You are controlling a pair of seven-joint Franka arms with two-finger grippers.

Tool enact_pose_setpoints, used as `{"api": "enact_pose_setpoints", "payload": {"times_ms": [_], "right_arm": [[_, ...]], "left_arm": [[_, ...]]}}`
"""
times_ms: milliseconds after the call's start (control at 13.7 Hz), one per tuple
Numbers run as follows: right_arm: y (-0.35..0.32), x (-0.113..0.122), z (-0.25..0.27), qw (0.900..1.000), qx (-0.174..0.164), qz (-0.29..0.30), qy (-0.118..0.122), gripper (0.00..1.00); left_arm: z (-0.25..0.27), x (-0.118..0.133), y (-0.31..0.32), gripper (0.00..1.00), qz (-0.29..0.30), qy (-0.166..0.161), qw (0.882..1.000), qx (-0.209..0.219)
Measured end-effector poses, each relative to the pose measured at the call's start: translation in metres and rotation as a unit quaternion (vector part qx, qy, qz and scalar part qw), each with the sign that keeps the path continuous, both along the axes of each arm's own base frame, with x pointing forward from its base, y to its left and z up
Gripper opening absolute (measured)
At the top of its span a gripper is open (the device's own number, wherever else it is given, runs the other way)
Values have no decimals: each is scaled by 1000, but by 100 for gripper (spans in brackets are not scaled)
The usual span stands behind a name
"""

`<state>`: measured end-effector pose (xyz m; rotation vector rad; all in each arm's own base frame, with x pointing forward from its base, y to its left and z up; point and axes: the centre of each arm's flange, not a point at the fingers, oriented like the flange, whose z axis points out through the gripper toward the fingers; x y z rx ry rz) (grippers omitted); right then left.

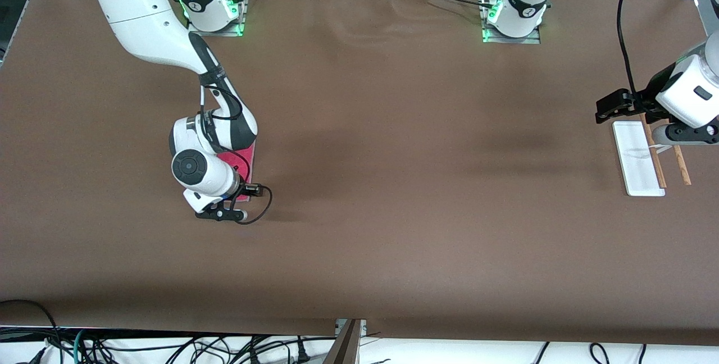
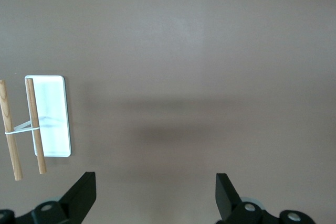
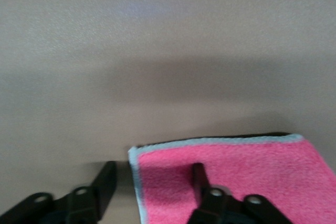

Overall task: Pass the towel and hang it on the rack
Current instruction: 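Lift the towel with the right gripper while the left gripper approaches it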

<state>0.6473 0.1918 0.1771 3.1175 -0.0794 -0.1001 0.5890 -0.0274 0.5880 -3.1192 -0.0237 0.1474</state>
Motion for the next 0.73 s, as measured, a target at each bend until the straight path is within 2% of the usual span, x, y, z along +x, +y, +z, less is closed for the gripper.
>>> {"api": "enact_pose_setpoints", "payload": {"times_ms": [73, 146, 220, 439, 512, 732], "right_arm": [[-1, 0, 1, 1000, 0, -1, -1, 46], [-1, 0, 1, 1000, 0, -1, 0, 46], [-2, 0, 2, 1000, 0, -1, -1, 40], [-5, 1, 3, 1000, -2, -3, -2, 5], [-5, 1, 4, 1000, -2, -3, -2, 2], [-3, 3, 12, 1000, 0, -1, -6, 2]], "left_arm": [[0, 0, -2, 100, -2, 0, 1000, 0], [0, 0, -4, 100, -3, 0, 1000, 0], [-1, 1, -6, 100, -5, 0, 1000, 0], [-5, 3, -10, 100, -9, 0, 1000, -1], [-6, 4, -10, 100, -9, 0, 1000, -1], [-7, 4, -11, 100, -9, -1, 1000, -1]]}}
